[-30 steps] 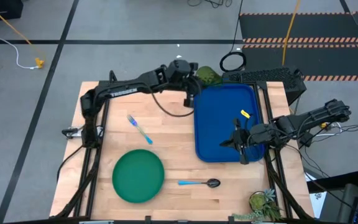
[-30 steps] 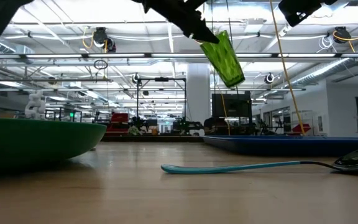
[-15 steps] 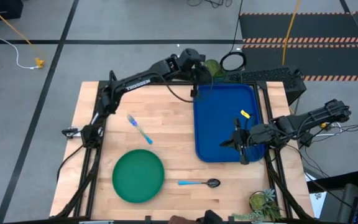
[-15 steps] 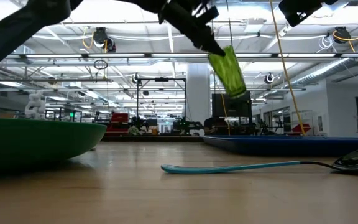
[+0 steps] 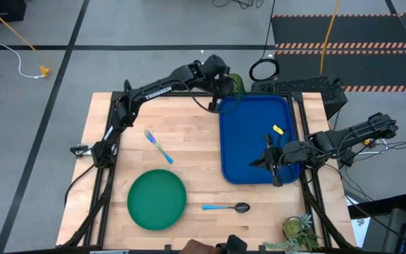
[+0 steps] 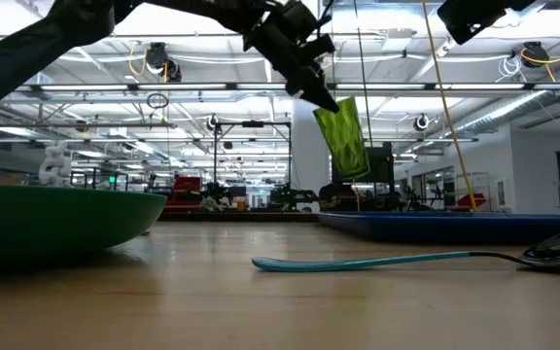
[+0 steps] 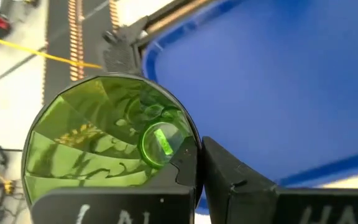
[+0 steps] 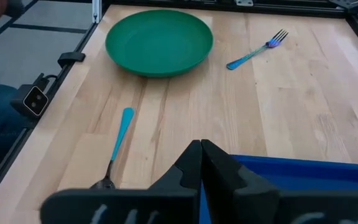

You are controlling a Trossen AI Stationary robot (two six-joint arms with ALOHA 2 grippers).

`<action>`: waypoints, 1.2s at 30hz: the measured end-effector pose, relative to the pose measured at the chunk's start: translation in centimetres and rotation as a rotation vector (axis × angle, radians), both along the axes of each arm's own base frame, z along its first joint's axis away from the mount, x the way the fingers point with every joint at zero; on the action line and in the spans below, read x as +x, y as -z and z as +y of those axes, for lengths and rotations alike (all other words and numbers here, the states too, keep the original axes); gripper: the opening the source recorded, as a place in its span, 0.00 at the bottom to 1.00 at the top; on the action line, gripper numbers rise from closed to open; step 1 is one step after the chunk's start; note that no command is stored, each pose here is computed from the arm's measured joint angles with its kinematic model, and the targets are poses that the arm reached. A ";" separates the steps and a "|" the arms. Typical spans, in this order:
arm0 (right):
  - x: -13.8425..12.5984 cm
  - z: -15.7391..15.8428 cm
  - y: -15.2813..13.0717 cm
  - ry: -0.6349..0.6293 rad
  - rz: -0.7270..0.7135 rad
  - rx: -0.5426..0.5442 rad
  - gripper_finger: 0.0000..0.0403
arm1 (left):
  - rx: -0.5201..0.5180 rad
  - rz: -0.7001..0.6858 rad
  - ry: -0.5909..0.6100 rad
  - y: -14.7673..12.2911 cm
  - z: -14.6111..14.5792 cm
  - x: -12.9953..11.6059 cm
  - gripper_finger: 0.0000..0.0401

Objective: Pick and place plate/cup/fork/spoon on tray
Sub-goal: Put the green cup on the top right of the blue tray

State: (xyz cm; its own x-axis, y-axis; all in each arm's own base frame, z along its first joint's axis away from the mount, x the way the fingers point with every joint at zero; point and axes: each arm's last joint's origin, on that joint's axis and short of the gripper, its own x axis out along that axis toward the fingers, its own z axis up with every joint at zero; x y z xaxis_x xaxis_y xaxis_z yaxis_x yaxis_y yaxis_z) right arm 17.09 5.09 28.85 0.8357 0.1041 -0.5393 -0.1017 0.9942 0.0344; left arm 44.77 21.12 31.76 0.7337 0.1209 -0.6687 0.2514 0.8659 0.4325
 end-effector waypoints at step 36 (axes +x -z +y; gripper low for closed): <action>-0.2 -0.1 0.3 0.029 0.037 0.034 0.00 | -0.025 0.157 0.072 4.4 1.8 -0.5 0.09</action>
